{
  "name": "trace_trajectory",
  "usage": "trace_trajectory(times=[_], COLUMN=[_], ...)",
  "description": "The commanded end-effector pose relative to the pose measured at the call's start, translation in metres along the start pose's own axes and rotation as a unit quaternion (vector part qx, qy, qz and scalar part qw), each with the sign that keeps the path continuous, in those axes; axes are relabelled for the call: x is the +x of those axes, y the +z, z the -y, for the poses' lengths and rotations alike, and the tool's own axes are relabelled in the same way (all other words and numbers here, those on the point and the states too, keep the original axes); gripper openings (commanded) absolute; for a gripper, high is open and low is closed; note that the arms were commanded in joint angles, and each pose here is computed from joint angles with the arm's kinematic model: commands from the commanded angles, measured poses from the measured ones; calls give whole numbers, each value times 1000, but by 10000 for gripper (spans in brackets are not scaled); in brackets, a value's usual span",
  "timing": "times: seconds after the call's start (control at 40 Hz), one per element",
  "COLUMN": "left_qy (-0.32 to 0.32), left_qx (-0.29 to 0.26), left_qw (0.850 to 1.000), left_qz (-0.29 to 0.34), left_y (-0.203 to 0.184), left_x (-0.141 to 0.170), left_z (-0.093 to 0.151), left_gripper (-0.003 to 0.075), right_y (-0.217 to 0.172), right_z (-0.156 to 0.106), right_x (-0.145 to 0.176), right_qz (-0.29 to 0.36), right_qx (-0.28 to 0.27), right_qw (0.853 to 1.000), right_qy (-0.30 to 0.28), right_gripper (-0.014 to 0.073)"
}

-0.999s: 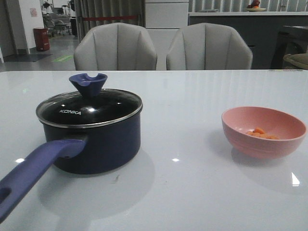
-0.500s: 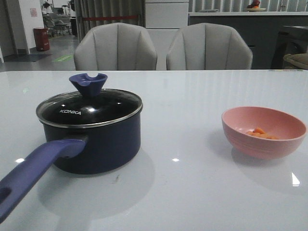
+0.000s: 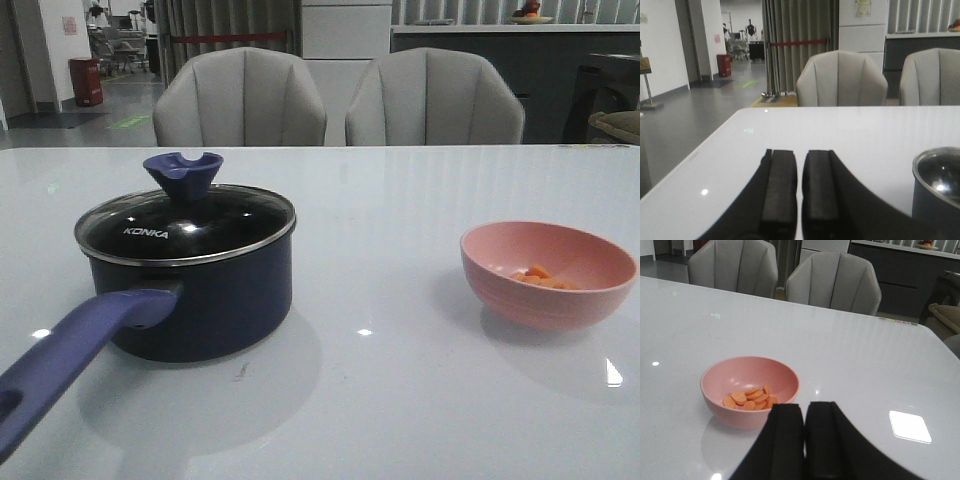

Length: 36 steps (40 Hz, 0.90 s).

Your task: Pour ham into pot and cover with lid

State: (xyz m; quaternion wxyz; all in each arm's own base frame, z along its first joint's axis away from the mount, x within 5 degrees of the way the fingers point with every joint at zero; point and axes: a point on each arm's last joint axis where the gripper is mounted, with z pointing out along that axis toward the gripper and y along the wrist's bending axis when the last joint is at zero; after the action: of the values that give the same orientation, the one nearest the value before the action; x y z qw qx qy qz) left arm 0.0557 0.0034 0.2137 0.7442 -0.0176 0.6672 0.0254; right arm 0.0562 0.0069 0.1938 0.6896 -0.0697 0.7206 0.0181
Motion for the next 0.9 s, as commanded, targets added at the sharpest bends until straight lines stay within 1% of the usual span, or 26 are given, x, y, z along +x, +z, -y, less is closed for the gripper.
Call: trace_trajectory(times=[0.0, 0.05, 0.175, 0.25, 0.475, 0.55, 0.65, 0.775, 0.874], left_qy=[-4, -4, -5, -12, -15, -15, -13, -16, -15], left_qx=[-3, -4, -8, -9, -1, 1, 5, 19, 36], left_qw=[997, 996, 983, 981, 992, 997, 1000, 999, 995], left_qz=[75, 93, 183, 196, 123, 77, 5, -39, -87], left_y=[-2, -3, -7, -9, -9, -4, 6, 11, 13], left_x=[-8, -11, -29, -41, -82, -90, -96, -100, -94], left_z=[-1, -1, -1, -2, -1, -1, 0, 2, 4], left_gripper=[130, 130, 130, 130, 130, 130, 130, 130, 130], right_y=[-2, -2, -2, -2, -2, -2, -2, -2, -2], right_z=[1, 1, 1, 1, 1, 1, 1, 1, 1], right_x=[-9, -9, -9, -9, -9, -9, -9, -9, -9], right_qz=[48, 48, 48, 48, 48, 48, 48, 48, 48], right_qx=[4, 4, 4, 4, 4, 4, 4, 4, 4], right_qw=[999, 999, 999, 999, 999, 999, 999, 999, 999], right_qy=[-8, -8, -8, -8, -8, -8, -8, -8, -8], right_gripper=[169, 169, 169, 169, 169, 169, 169, 169, 169])
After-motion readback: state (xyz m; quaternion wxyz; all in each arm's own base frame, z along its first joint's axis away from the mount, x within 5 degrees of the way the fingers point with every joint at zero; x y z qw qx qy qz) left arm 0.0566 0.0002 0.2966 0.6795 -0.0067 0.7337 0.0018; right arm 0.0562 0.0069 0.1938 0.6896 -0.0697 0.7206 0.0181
